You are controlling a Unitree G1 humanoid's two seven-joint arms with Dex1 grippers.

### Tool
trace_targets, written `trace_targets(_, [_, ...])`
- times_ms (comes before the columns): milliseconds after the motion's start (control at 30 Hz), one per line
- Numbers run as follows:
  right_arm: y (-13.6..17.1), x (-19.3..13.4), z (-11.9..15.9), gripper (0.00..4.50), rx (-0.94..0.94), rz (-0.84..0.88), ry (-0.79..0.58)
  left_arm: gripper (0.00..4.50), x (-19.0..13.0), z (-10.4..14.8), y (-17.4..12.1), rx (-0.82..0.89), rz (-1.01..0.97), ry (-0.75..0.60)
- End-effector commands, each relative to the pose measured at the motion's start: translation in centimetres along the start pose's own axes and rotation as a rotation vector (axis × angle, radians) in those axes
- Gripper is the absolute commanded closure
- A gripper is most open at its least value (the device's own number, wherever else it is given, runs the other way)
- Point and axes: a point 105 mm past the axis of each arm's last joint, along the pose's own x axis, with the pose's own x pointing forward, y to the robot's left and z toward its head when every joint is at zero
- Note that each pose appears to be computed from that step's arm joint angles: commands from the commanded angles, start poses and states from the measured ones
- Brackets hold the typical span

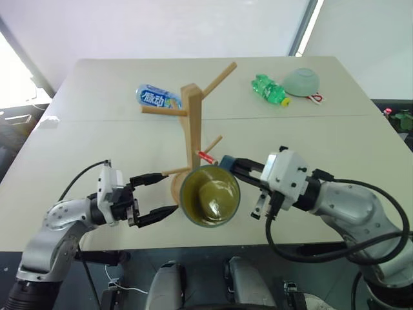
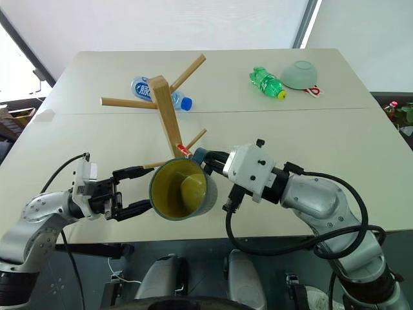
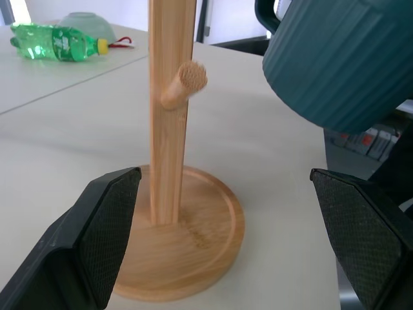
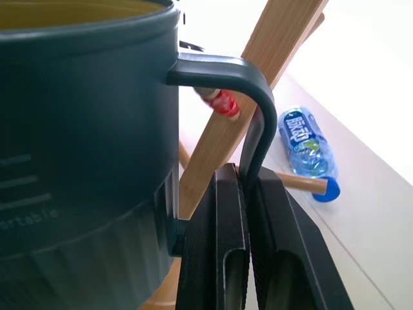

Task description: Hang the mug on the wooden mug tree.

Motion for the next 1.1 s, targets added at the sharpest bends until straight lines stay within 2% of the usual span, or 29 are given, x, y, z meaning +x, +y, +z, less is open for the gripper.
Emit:
trace_targets(33, [0.0,0.3,1.2,4.41,-0.036,0.017,-0.037,0.0,-0.2,2.4,-0.5,0.042,-0.043,-0.028])
trace_targets(333, [-0.5,1.4,0.9,4.41,-0.025,0.015,-0.021,0.0,-0.5,4.3,-0.4,0.061,-0.051,-0.051])
trace_targets(700, [-0.9,2.3,0.7,4.41,0.021,-0.006,-0.002,0.0,0.2,5.0,-0.6,0.071,-0.041,-0.063])
trace_targets(833, [-0.9,2.3,0.8,3.17,0.027,-0.008,-0.005,0.0,0.5,5.2,-0.6,0.067,-0.042,-0.07])
trace_targets(900, [-1.0,2.3,0.9,2.03,0.012,-0.007,-0.007,0.0,0.5,5.2,-0.6,0.066,-0.041,-0.073])
trace_targets(967, [-1.0,2.2,1.1,1.09,-0.004,-0.003,-0.008,0.0,0.5,5.2,-0.6,0.063,-0.041,-0.072])
trace_targets(1100, [-1.0,1.9,1.3,1.09,-0.018,0.007,-0.013,0.0,0.4,5.1,-0.6,0.052,-0.044,-0.071])
